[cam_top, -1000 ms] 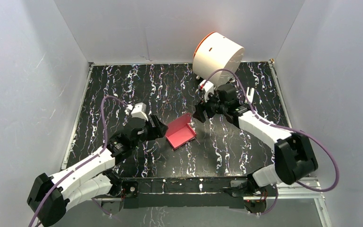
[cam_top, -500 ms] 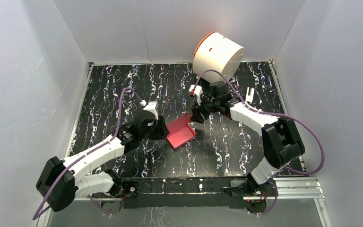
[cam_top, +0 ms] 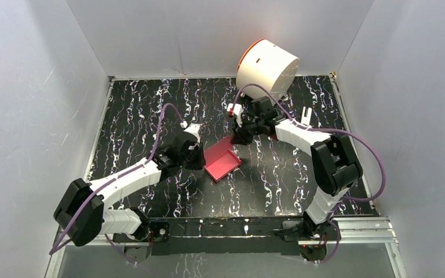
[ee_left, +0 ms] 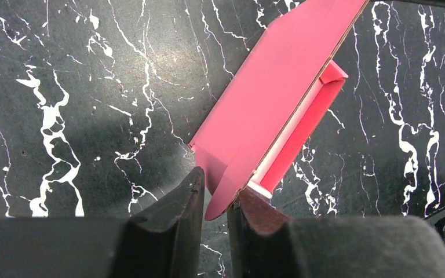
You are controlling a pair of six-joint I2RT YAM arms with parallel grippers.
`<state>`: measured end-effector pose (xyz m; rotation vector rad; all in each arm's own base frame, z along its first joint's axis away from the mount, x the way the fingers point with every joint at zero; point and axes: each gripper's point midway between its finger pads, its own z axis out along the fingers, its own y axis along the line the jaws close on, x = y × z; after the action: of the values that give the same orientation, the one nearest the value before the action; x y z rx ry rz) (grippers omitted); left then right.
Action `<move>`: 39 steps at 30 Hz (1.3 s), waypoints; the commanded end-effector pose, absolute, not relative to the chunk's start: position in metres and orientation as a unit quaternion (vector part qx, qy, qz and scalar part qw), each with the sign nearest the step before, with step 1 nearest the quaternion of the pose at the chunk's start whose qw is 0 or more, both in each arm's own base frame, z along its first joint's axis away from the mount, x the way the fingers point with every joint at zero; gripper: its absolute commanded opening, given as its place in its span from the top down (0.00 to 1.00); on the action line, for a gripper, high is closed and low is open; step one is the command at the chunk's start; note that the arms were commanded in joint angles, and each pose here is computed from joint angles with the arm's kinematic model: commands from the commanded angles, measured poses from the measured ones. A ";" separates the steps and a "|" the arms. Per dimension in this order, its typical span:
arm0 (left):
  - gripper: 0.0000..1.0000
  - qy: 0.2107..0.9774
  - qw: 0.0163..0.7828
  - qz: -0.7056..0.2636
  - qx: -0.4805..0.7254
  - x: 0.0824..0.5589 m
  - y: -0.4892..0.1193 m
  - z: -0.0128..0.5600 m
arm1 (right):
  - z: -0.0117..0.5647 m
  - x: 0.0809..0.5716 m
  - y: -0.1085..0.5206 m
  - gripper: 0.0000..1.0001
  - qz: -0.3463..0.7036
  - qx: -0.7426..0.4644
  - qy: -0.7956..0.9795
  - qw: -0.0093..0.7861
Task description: Fold the paper box
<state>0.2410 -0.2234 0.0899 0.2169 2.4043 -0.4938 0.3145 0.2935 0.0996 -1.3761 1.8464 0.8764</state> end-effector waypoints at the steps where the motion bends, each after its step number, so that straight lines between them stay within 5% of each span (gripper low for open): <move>1: 0.85 0.913 0.349 -0.193 0.087 0.252 -0.229 0.104 | 0.115 0.315 0.305 0.81 0.342 -0.537 0.691 0.344; 11: 0.96 0.893 0.423 -0.148 0.041 0.297 -0.227 0.117 | 0.127 0.302 0.316 0.99 0.288 -0.483 0.724 0.399; 23: 0.97 0.843 0.500 -0.198 -0.029 0.336 -0.248 0.134 | 0.125 0.301 0.333 1.00 0.212 -0.315 0.784 0.491; 39: 0.97 0.840 0.487 -0.230 -0.069 0.299 -0.223 0.098 | 0.104 0.266 0.354 1.00 0.137 -0.202 0.792 0.560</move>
<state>0.3090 -0.1953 0.0802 -0.1706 2.0833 -0.3467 0.2806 0.3242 0.0978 -0.5772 1.9035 0.2008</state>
